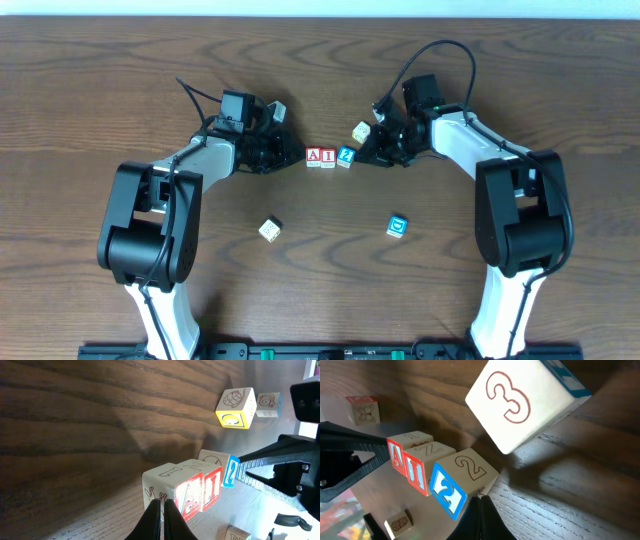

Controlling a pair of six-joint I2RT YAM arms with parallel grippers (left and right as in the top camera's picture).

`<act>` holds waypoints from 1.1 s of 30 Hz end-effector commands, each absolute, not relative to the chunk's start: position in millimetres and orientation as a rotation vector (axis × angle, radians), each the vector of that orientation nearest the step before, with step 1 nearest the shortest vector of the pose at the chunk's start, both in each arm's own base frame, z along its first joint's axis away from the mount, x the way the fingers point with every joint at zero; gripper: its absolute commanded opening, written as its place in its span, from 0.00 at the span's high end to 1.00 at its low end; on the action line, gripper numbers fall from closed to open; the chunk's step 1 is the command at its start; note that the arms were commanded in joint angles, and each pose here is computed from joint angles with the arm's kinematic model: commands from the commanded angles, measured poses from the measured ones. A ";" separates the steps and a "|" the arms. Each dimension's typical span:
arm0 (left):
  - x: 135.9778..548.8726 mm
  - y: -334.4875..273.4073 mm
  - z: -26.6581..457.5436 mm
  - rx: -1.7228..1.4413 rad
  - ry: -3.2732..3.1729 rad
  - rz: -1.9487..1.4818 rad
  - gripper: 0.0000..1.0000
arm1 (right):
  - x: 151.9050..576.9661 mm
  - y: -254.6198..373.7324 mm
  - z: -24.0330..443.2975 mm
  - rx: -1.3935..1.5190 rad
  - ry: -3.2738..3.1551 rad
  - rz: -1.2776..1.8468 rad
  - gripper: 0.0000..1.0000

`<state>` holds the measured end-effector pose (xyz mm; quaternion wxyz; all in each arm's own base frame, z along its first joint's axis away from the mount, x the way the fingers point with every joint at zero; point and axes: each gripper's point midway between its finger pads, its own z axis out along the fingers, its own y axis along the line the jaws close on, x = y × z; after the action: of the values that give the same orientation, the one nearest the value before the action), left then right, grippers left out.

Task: Spell out Ai2

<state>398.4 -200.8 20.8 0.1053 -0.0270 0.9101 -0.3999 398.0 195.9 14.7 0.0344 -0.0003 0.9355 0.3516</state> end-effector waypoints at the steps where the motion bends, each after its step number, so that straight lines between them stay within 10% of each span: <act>1: 394.9 -201.1 11.9 -0.094 2.704 -1.180 0.94 | 398.2 194.2 11.1 0.008 2.879 1.085 0.99; 33: 399.1 -202.0 14.3 -0.095 2.684 -1.184 0.94 | 397.6 210.1 15.3 -0.058 2.849 1.123 0.99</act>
<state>402.9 -201.7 23.3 0.1151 -0.0256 0.9076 -0.4030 401.8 204.3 17.2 0.0481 -0.0142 0.9327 0.3572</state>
